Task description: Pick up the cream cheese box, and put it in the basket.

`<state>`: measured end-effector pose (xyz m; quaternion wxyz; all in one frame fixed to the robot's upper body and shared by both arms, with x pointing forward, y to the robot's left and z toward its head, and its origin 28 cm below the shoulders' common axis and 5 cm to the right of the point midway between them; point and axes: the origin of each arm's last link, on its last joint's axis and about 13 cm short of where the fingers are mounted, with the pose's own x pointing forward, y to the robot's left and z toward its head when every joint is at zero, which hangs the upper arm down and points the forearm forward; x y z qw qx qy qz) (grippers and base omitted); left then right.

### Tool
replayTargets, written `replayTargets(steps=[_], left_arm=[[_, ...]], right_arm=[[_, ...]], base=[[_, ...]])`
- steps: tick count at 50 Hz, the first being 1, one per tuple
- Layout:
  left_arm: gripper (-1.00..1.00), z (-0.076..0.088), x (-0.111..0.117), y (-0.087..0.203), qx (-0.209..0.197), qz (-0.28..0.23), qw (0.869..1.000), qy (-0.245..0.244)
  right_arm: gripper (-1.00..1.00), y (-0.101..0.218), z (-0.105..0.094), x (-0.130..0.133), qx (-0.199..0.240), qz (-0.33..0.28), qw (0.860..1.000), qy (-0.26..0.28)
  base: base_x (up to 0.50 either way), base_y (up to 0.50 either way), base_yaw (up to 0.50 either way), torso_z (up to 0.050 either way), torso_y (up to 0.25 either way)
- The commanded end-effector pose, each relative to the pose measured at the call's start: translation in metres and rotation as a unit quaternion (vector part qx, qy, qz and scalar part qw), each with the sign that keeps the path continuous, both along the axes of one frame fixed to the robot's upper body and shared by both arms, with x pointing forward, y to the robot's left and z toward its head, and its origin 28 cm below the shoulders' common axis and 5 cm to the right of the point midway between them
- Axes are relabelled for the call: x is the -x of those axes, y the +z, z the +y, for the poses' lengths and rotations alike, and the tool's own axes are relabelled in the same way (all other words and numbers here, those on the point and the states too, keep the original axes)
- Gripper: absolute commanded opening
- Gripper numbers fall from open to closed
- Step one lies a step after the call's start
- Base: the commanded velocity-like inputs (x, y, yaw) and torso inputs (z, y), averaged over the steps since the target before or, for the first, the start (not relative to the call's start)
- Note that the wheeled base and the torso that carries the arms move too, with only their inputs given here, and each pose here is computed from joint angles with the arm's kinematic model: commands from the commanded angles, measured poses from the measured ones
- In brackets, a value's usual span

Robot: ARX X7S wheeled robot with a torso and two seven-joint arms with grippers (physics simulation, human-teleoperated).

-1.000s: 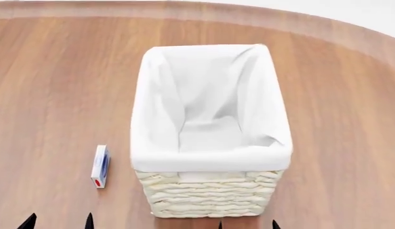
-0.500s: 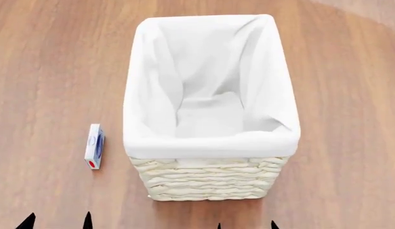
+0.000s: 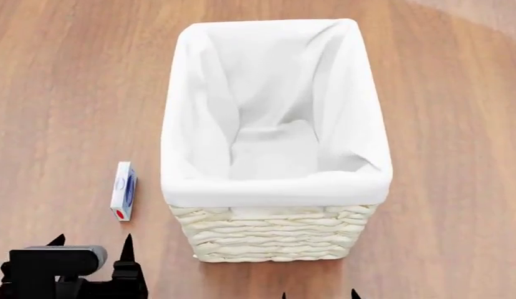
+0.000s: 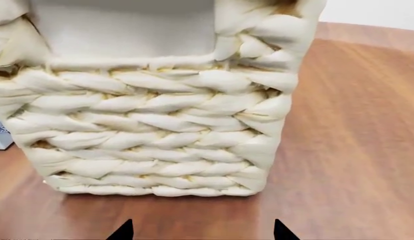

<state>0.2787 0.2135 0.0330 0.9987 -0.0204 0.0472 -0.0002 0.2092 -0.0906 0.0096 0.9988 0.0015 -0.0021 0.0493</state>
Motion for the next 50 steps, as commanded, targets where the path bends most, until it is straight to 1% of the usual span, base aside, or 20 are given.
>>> replayTargets(steps=[1,12,19,28,29,34,37,40,41,45,50], left_arm=[[1.0,-0.006,-0.019,0.005,-0.003,0.009,1.0,-0.007],[1.0,-0.009,-0.026,0.007,-0.002,0.011,1.0,-0.011],[1.0,-0.009,-0.042,0.005,0.003,0.025,1.0,-0.006],[1.0,-0.01,-0.053,0.006,0.006,0.033,0.999,-0.004],[1.0,-0.009,-0.057,0.005,0.013,0.039,0.999,-0.002],[1.0,-0.007,-0.068,0.005,0.017,0.045,0.999,0.007],[1.0,-0.006,-0.076,0.005,0.029,0.056,0.998,0.011],[1.0,-0.006,-0.081,0.005,0.031,0.063,0.997,0.008],[1.0,-0.005,-0.084,0.004,0.028,0.065,0.997,0.015],[1.0,-0.006,-0.09,0.002,0.034,0.078,0.996,0.016],[1.0,-0.007,-0.092,0.004,0.045,0.078,0.996,0.014]], right_arm=[[1.0,-0.001,0.001,0.0,0.001,0.002,1.0,0.003],[1.0,-0.003,0.003,0.0,0.002,0.004,1.0,0.007],[1.0,-0.005,0.004,0.0,0.004,0.007,1.0,0.009],[1.0,-0.006,0.004,0.001,0.002,0.008,1.0,0.01],[1.0,-0.006,0.004,0.001,0.001,0.008,1.0,0.011],[1.0,-0.006,0.003,0.001,0.0,0.008,1.0,0.012],[1.0,-0.006,0.003,0.001,-0.001,0.008,1.0,0.011],[1.0,-0.006,0.003,0.002,-0.001,0.008,1.0,0.012],[1.0,-0.005,0.002,0.002,-0.001,0.007,1.0,0.011],[1.0,-0.004,0.002,0.002,-0.002,0.006,1.0,0.014],[1.0,-0.002,0.002,0.003,-0.002,0.005,1.0,0.016]], base=[[0.0,0.0,0.0,0.0,0.0],[0.0,0.0,0.0,0.0,0.0],[0.0,0.0,0.0,0.0,0.0],[0.0,0.0,0.0,0.0,0.0],[0.0,0.0,0.0,0.0,0.0],[0.0,0.0,0.0,0.0,0.0],[0.0,0.0,0.0,0.0,0.0],[0.0,0.0,0.0,0.0,0.0],[0.0,0.0,0.0,0.0,0.0],[0.0,0.0,0.0,0.0,0.0],[0.0,0.0,0.0,0.0,0.0]])
